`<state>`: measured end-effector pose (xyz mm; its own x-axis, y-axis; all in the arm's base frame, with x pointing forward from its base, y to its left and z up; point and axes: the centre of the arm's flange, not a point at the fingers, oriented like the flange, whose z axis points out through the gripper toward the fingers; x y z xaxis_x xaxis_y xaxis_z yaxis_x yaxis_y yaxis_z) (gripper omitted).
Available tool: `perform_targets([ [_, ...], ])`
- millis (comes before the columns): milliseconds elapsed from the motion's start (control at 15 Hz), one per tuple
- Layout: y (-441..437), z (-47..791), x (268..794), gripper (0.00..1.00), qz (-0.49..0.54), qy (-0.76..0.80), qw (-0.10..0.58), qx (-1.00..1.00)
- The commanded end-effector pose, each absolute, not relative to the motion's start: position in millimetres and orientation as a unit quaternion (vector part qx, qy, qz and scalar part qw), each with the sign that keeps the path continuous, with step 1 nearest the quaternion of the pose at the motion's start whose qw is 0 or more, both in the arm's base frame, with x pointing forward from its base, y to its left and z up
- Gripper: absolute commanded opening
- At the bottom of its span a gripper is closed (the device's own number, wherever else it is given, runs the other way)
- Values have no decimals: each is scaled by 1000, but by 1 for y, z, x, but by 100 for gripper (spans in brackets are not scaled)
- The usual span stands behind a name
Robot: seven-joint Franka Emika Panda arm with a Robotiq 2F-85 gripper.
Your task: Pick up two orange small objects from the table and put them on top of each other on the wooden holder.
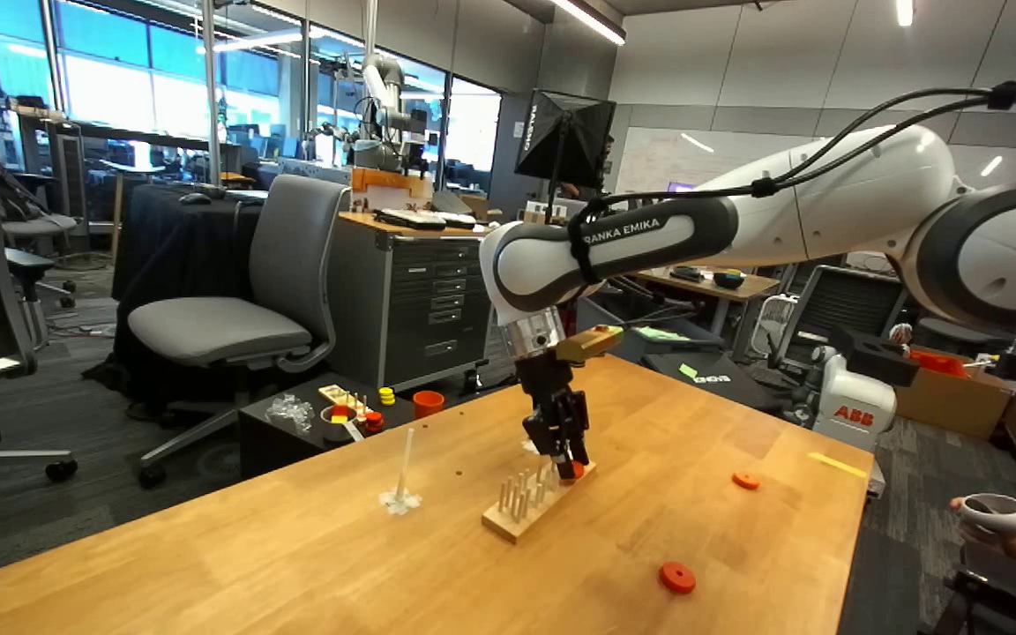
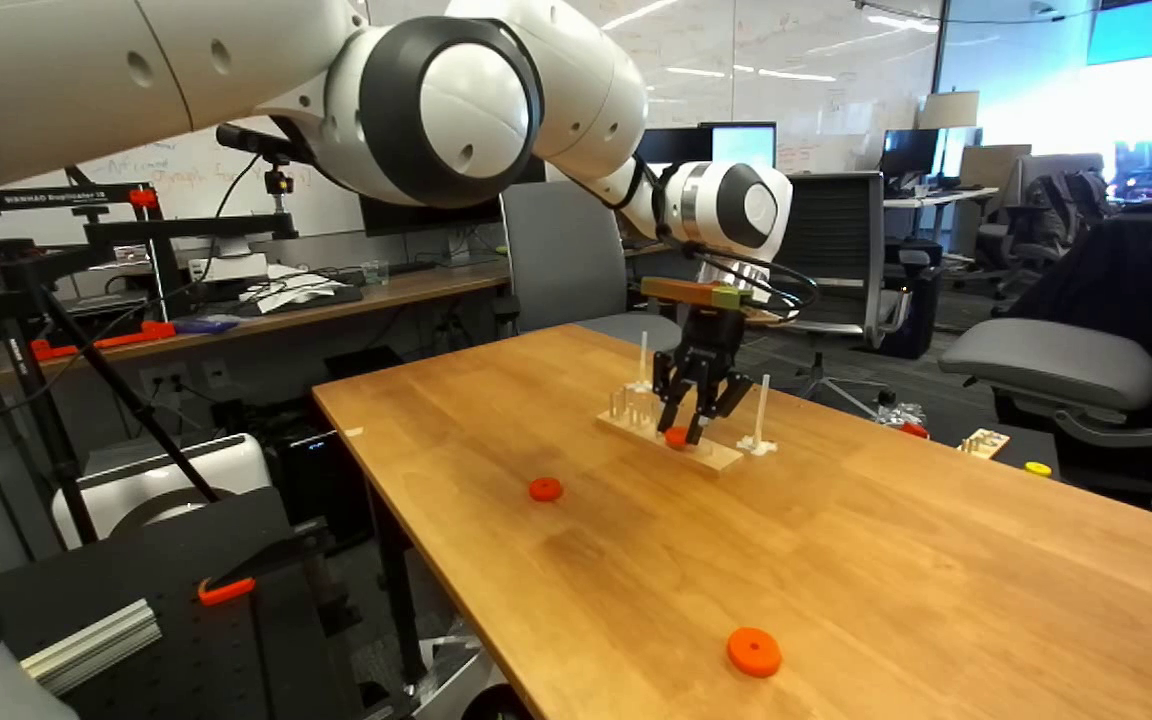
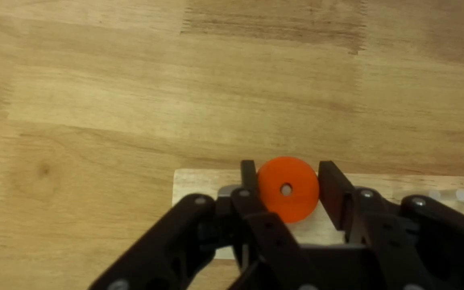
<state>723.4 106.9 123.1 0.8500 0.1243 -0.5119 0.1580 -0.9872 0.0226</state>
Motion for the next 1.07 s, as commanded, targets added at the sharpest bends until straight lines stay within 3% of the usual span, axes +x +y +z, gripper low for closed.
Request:
perform_targets([
  [0, 113, 124, 748, 69, -273, 63, 22, 960],
  [267, 109, 137, 733, 99, -264, 76, 22, 961],
  [667, 75, 168, 712, 100, -210, 89, 34, 973],
  [1000, -6, 162, 711, 100, -147, 80, 31, 985],
])
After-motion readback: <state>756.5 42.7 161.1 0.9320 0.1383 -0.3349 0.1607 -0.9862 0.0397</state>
